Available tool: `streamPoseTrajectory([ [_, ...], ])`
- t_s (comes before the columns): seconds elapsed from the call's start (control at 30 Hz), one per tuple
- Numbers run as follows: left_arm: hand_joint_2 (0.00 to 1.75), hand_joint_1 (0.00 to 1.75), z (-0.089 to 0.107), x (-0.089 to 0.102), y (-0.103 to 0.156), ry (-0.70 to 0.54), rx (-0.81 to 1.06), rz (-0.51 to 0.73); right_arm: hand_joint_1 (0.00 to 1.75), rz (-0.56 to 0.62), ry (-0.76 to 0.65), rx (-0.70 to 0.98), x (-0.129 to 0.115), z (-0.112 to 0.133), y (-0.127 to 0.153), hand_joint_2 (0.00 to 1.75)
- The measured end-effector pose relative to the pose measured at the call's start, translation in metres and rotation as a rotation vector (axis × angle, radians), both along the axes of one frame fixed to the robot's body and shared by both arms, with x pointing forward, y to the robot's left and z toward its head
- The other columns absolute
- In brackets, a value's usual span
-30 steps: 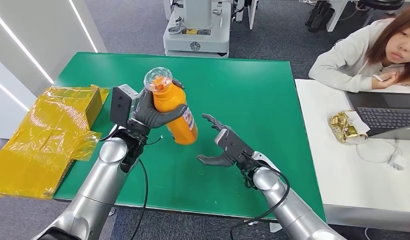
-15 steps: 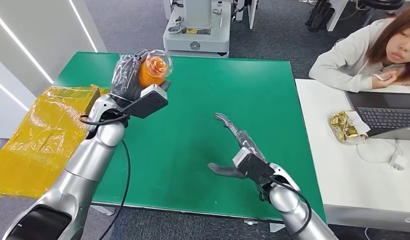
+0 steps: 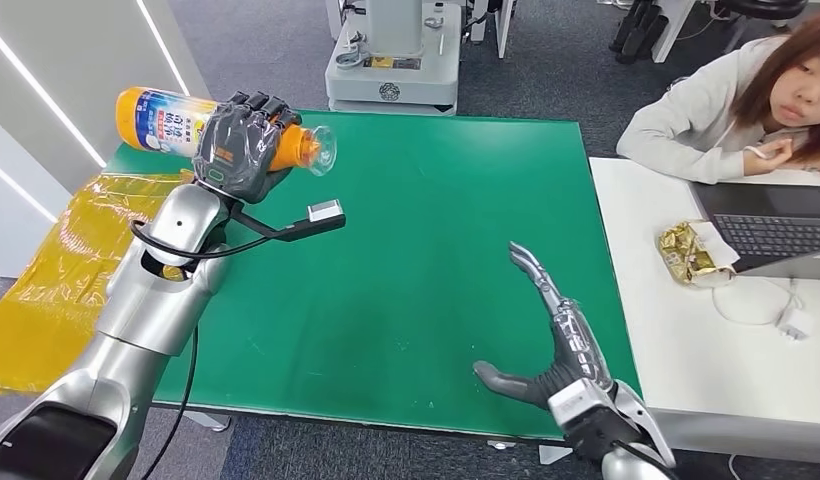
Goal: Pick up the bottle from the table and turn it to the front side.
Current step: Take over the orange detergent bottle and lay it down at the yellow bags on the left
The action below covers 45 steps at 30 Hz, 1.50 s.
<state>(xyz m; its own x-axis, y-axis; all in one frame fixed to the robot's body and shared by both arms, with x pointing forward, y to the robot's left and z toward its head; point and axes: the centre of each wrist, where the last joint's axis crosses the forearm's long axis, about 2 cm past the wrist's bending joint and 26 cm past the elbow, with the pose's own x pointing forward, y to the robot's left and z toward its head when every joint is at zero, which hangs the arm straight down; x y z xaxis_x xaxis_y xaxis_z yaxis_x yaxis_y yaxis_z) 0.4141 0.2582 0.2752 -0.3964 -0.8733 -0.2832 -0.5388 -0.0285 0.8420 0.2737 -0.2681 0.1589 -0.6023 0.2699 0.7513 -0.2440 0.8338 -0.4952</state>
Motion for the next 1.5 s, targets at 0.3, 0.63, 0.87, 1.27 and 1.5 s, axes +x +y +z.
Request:
streamPoseTrajectory([
  [0.3, 1.75, 1.75, -0.008, 0.002, 0.022, -0.012, 0.147, 0.089, 0.0, -0.051, -0.048, 0.007, -0.027, 0.002, -0.01, 1.75],
  [0.63, 1.75, 1.75, -0.056, -0.008, 0.066, 0.199, 0.242, 0.218, 0.0, -0.113, -0.075, 0.009, -0.052, 0.004, -0.023, 1.75],
  [0.87, 1.75, 1.75, -0.086, -0.02, 0.098, 0.336, 0.198, 0.265, 0.0, -0.15, -0.074, 0.013, -0.072, 0.001, -0.031, 1.75],
  [1.27, 1.75, 1.75, -0.114, -0.031, 0.113, 0.464, 0.113, 0.27, 0.0, -0.152, -0.082, 0.006, -0.075, 0.003, -0.032, 1.75],
  [1.5, 1.75, 1.75, -0.148, -0.041, 0.114, 0.551, 0.039, 0.256, 0.0, -0.152, -0.089, 0.002, -0.075, 0.005, -0.032, 1.75],
])
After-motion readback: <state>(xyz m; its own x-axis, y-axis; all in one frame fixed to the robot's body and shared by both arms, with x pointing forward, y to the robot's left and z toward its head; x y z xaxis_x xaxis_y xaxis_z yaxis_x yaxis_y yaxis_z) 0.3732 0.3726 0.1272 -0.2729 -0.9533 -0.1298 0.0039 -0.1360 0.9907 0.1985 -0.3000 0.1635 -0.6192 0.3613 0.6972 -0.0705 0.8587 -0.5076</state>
